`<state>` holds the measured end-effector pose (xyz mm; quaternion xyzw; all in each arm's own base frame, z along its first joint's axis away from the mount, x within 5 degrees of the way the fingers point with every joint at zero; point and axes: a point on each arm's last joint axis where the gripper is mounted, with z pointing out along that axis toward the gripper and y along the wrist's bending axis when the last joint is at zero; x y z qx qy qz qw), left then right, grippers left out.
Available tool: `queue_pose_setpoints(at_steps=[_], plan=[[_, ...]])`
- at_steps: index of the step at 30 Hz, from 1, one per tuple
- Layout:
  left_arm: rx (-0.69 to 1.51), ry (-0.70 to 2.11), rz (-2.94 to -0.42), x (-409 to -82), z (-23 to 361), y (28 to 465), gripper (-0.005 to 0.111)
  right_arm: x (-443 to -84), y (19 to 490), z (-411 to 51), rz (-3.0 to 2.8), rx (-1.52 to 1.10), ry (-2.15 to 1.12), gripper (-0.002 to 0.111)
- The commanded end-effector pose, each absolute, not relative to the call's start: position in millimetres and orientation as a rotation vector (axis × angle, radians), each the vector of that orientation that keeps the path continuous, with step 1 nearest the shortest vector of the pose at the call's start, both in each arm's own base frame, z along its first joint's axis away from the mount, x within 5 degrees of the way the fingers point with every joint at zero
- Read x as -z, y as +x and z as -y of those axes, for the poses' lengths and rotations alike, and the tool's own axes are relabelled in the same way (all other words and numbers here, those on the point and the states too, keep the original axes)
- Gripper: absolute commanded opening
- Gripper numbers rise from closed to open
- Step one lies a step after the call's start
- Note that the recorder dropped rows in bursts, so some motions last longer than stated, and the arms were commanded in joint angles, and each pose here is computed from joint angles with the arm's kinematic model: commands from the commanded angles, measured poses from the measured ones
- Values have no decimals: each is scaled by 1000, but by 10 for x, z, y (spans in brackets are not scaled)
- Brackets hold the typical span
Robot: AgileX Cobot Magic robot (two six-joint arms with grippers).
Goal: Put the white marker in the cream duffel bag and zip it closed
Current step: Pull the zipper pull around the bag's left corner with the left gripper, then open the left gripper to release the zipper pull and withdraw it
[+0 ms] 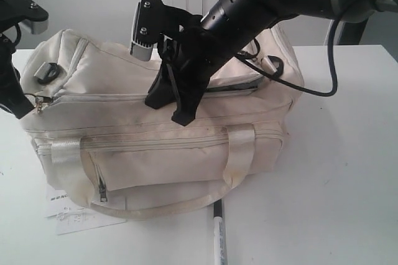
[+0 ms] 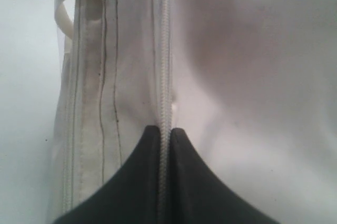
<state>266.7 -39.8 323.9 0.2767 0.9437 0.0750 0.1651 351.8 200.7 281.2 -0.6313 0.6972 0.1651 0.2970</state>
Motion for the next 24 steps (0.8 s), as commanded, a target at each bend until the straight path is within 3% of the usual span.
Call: queue_pose_setpoints(at_steps=[1, 18, 24], plan=[[-479, 750, -2720, -3271, 156, 2633, 0, -2789, 3553, -1823, -1872, -291, -1768, 0], [-514, 632, -2713, -3282, 24, 2668, 0, -2790, 3533, -1783, -1874, -250, -1821, 0], [-349, 613, -2720, -3258, 45, 2674, 0, -2795, 3532, -1793, -1874, -265, -1809, 0]])
